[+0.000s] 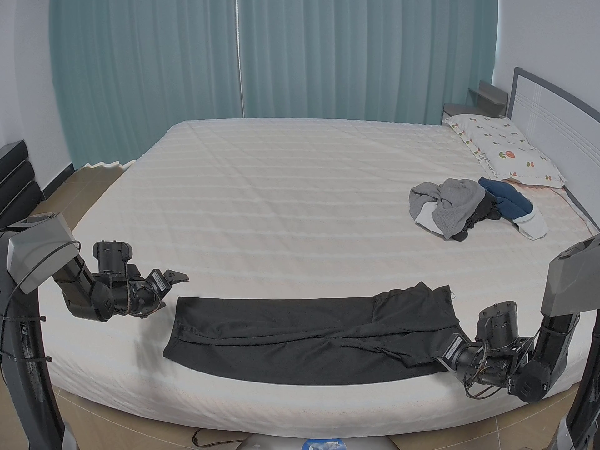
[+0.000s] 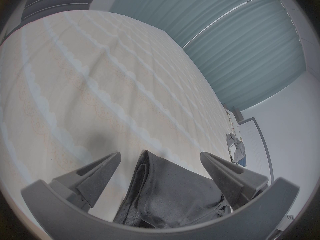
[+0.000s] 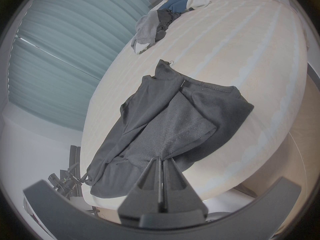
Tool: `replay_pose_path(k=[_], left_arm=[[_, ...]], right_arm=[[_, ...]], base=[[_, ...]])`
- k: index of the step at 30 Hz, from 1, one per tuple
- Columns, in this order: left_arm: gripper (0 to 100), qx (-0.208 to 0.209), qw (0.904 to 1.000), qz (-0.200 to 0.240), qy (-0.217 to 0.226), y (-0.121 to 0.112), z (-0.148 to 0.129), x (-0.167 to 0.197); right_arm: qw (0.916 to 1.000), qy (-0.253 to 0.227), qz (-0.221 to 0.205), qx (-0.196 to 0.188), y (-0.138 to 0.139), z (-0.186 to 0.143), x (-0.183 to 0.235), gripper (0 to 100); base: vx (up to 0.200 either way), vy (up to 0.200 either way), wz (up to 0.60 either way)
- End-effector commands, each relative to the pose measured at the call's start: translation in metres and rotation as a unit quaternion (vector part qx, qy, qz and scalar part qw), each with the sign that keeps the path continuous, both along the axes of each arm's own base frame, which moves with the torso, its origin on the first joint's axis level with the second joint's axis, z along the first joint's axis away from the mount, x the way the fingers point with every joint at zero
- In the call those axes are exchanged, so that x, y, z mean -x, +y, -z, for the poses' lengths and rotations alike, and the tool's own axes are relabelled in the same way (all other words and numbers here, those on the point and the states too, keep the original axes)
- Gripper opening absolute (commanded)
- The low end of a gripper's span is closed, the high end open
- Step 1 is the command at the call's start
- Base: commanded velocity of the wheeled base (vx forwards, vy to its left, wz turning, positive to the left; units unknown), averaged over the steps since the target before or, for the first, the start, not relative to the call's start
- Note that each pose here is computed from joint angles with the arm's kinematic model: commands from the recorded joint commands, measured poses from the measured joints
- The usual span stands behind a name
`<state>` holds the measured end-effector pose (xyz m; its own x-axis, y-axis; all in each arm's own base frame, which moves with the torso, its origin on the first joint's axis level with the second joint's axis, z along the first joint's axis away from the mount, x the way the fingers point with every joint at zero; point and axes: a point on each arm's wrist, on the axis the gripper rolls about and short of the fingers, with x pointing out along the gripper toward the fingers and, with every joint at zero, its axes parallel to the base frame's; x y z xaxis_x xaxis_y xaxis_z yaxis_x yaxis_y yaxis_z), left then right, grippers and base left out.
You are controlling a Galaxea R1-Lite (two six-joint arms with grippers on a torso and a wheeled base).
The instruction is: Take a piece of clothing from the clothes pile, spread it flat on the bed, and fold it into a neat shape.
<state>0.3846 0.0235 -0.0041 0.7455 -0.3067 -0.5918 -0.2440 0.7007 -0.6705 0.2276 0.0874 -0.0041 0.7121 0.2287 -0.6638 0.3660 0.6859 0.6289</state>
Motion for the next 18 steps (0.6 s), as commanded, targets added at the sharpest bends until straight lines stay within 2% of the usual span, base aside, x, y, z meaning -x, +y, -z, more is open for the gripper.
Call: replay_pose_path(k=[1,6,7,8,12,18], left_arm=[[100,0.000,1.0000,0.000,0.000,0.000,0.000,0.000],[100,0.000,1.0000,0.000,0.001,0.000,0.002,0.000],[100,0.000,1.0000,0.000,0.001,0.000,0.002,0.000],[100,0.000,1.0000,0.000,0.001,0.000,0.002,0.000],[100,0.000,1.0000,0.000,0.000,0.000,0.002,0.000],[100,0.000,1.0000,0.000,0.002,0.000,0.002,0.000]], right_arm=[[0.9999,0.008,-0.006,0.003,0.002,0.003,0.003,0],[0.9995,0.024,-0.012,0.015,0.002,0.011,0.004,0],[0.9995,0.024,-0.012,0.015,0.002,0.011,0.004,100],[0.9986,0.034,-0.024,0.032,0.000,0.015,0.010,100],[0.9978,0.021,-0.035,0.052,-0.007,0.008,0.013,100],[0.9979,-0.042,-0.028,0.041,-0.010,-0.018,0.005,100]], base=[[0.000,0.000,0.00],[0.000,0.000,0.00],[0.000,0.000,0.00],[0.000,0.000,0.00],[0.000,0.000,0.00],[0.000,0.000,0.00]])
